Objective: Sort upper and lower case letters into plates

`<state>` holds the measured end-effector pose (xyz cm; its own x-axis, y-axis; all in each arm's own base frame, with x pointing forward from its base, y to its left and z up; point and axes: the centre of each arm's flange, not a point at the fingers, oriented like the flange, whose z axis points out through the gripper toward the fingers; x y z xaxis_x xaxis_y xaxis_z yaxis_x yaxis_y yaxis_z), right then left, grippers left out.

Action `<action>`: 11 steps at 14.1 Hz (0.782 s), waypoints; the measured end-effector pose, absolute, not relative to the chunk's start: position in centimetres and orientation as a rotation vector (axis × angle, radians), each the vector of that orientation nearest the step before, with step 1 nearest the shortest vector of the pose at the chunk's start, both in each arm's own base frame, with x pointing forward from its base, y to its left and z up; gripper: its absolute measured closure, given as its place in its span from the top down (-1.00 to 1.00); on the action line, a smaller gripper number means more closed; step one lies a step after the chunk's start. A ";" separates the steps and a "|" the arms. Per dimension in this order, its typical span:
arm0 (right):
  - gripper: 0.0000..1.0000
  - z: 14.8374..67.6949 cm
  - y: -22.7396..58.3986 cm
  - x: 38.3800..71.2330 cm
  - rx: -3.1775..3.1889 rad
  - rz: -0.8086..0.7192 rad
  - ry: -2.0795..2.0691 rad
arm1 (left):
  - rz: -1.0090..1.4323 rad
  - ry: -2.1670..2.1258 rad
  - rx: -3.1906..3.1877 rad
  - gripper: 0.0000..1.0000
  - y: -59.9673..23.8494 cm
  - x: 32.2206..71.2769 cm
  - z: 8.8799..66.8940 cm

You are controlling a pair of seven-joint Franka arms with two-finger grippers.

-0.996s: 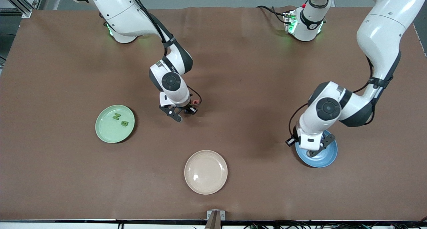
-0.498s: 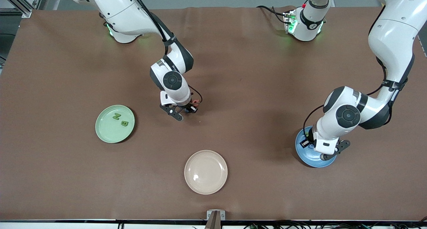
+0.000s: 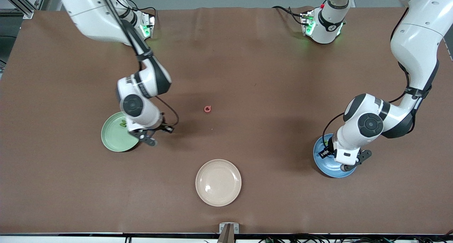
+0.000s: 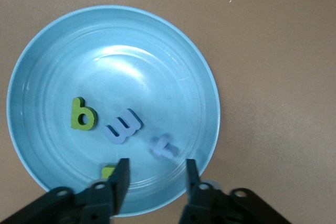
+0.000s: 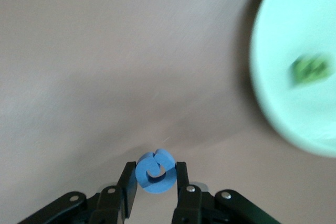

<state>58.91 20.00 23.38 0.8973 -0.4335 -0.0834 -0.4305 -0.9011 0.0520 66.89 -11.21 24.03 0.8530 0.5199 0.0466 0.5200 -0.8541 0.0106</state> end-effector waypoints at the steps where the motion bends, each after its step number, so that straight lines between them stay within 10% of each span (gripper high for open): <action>1: -0.31 24.3 16.9 59.8 3.043 -0.153 -0.637 | -0.077 -0.849 -3.022 0.34 -11.2 66.9 24.1; 4: -0.31 25.6 8.5 61.3 3.082 -0.168 -0.504 | -0.094 -0.854 -3.026 0.96 -11.2 67.3 24.6; 11: -0.31 23.1 -2.1 60.6 3.136 -0.105 -0.344 | -0.147 -0.774 -3.053 0.99 -11.4 68.0 26.5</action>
<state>60.56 -2.15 23.09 0.9740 -0.2161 -0.0676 -0.2171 -0.9761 -0.0078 67.98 -11.37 26.52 0.8751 0.4760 0.0875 0.4749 -0.8794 0.0342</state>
